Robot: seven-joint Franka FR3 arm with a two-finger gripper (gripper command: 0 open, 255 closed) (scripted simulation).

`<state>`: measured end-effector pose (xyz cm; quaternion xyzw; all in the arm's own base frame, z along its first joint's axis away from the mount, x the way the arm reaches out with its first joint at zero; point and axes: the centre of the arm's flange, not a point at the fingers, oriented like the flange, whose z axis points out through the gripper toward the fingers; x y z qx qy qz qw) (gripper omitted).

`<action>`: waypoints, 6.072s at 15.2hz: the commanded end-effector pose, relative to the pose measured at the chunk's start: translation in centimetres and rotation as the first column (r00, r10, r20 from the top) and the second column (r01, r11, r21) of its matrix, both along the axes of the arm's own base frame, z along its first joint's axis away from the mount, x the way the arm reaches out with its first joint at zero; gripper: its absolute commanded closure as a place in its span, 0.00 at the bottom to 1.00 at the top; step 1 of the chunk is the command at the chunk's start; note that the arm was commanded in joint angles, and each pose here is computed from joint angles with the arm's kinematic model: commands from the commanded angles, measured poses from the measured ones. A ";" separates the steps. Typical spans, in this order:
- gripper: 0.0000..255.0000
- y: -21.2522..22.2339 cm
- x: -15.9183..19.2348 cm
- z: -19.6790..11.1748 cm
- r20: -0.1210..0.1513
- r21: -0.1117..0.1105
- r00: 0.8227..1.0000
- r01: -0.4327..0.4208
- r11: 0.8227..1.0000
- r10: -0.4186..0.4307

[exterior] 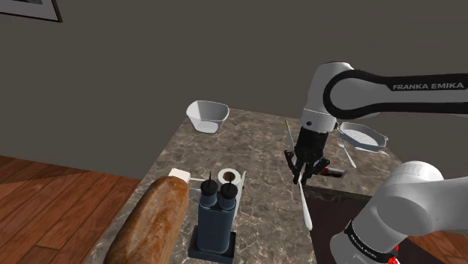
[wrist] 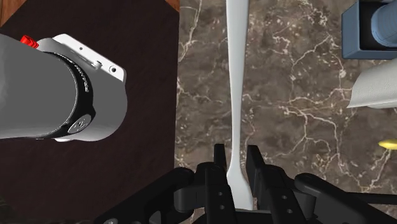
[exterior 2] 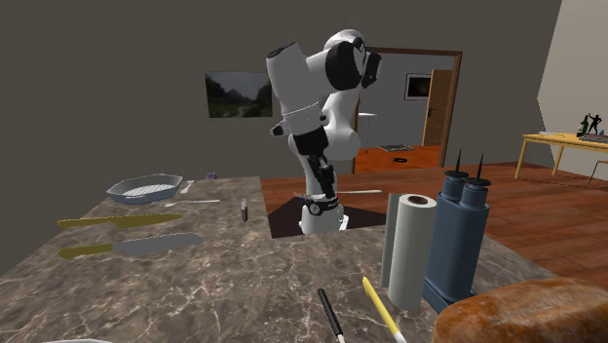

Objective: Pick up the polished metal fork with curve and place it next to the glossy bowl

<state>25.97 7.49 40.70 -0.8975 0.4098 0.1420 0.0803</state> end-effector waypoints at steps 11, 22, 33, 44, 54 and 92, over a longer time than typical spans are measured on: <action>1.00 -1.4 3.6 4.5 0.000 0.000 1.000 0.000 1.000 0.000; 1.00 -6.8 17.1 4.5 0.000 0.000 1.000 0.000 1.000 0.000; 1.00 -12.2 30.5 4.6 0.000 0.000 1.000 0.000 1.000 0.000; 1.00 -17.1 42.7 4.1 0.000 0.000 1.000 0.000 1.000 0.000; 1.00 -17.1 42.7 -1.2 0.000 0.000 1.000 0.000 1.000 0.000; 0.00 -17.8 43.2 -10.4 0.000 0.000 1.000 0.000 1.000 0.000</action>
